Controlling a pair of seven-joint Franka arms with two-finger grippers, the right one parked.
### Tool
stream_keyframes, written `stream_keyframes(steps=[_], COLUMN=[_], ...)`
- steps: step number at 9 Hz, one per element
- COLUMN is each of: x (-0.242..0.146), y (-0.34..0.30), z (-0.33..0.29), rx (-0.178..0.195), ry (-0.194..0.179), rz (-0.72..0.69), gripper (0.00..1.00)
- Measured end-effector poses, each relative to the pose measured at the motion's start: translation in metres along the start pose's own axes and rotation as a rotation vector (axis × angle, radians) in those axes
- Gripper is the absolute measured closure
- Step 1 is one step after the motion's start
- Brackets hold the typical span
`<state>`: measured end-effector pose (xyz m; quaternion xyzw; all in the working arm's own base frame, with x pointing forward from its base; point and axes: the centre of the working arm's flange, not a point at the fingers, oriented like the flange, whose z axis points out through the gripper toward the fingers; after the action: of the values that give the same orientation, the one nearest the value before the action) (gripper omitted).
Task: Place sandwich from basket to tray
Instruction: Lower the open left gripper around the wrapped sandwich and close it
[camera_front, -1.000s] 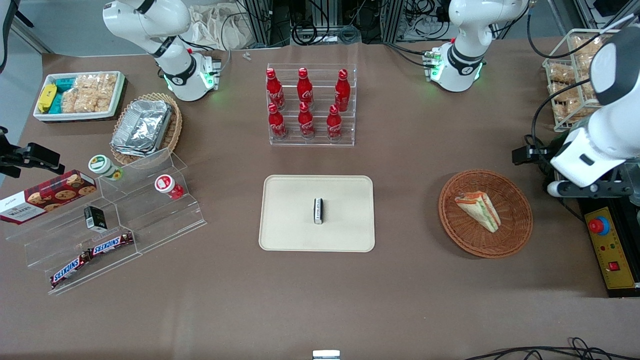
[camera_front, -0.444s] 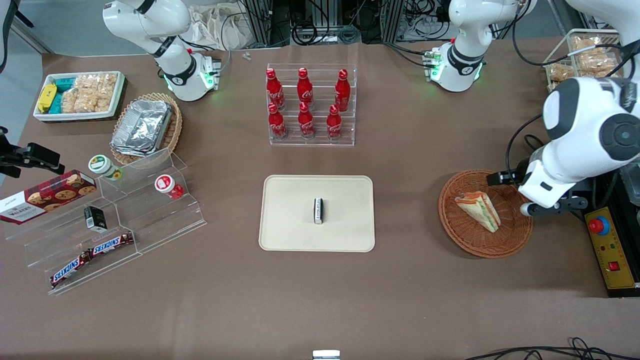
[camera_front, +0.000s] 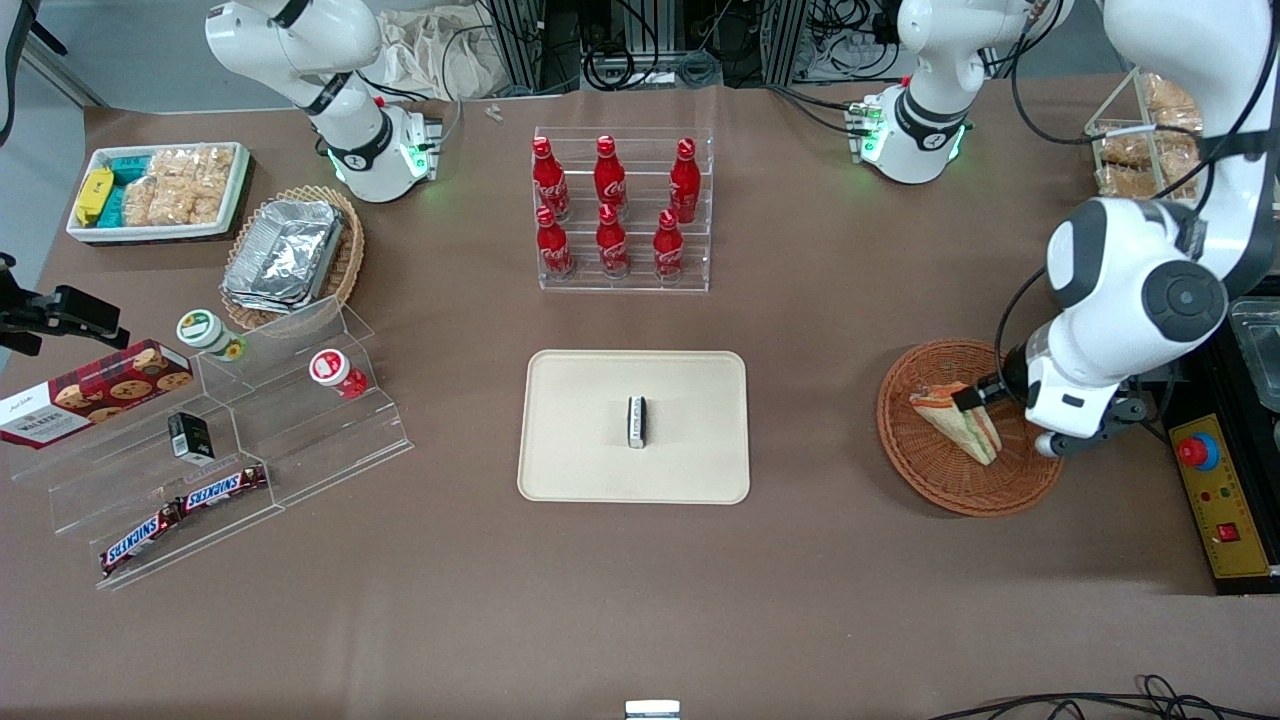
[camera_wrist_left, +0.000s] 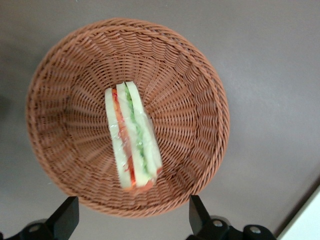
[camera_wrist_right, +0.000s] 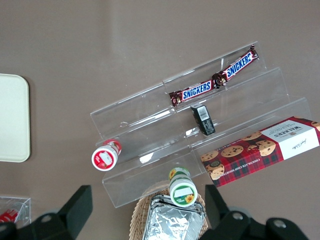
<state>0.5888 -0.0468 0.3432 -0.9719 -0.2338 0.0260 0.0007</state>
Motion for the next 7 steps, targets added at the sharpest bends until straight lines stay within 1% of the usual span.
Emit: stream_keyframes(steps=[3,5,6,7], x=[-0.008,-0.008,-0.006,-0.002], y=[-0.006,-0.017,-0.023,-0.028], z=[0.046,0.070,0.082,0.092], rx=[-0.031,-0.040,-0.043,-0.043], ry=[0.024,0.030,0.029,0.025], rz=[-0.067,-0.088,-0.099,-0.112], gripper=[0.03,0.05,0.08,0.15])
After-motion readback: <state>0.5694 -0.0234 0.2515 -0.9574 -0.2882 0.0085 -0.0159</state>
